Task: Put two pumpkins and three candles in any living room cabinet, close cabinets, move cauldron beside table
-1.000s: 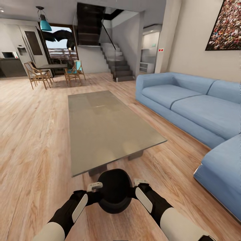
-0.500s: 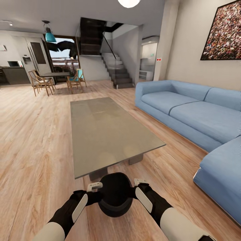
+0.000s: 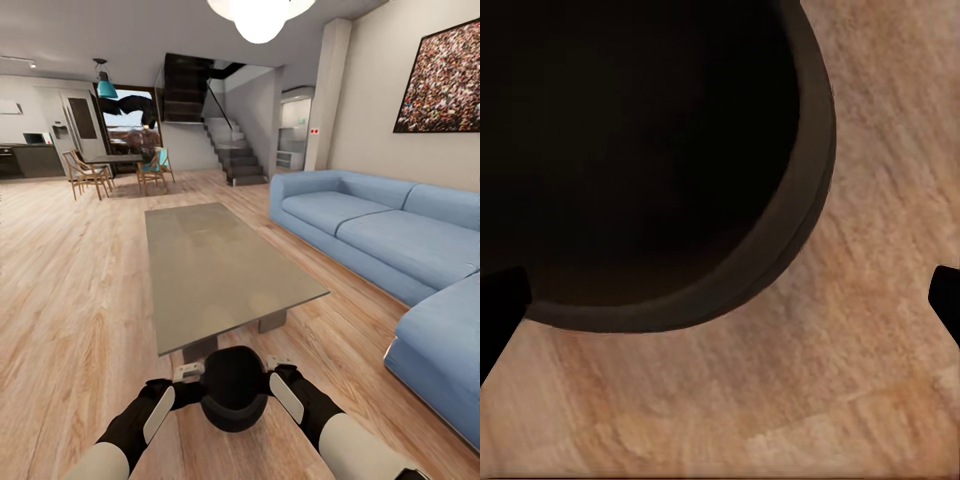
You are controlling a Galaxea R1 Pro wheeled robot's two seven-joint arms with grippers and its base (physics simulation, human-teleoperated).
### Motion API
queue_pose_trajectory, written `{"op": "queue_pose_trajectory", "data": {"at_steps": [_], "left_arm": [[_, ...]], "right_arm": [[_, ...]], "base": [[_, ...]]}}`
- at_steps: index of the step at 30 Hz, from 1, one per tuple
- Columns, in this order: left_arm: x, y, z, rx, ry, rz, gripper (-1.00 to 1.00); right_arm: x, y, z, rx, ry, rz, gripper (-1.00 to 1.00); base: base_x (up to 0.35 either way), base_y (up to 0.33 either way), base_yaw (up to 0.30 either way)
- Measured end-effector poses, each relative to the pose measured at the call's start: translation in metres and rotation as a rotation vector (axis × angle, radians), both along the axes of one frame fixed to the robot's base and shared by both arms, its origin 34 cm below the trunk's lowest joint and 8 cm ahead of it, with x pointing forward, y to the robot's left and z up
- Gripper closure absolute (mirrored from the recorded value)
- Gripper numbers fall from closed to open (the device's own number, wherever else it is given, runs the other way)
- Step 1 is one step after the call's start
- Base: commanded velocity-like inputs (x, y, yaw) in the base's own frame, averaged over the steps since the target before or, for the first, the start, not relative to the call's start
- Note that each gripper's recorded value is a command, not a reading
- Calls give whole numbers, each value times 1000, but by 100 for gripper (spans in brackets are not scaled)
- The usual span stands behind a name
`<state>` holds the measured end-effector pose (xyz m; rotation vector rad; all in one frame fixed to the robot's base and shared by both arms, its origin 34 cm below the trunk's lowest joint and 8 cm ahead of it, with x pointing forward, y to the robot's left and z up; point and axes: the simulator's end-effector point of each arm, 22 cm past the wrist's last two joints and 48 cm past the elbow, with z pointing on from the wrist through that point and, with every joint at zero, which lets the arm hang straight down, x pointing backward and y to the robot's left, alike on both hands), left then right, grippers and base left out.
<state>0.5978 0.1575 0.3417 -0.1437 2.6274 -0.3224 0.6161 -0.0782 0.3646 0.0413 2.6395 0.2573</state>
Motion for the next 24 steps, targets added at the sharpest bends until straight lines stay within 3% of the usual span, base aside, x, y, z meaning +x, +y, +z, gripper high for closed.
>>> {"op": "queue_pose_trajectory", "data": {"at_steps": [24], "left_arm": [[14, 1, 54, -1, 1, 4, -100]], "right_arm": [[12, -3, 51, -10, 11, -3, -100]], "base": [[-59, 32, 0]]}}
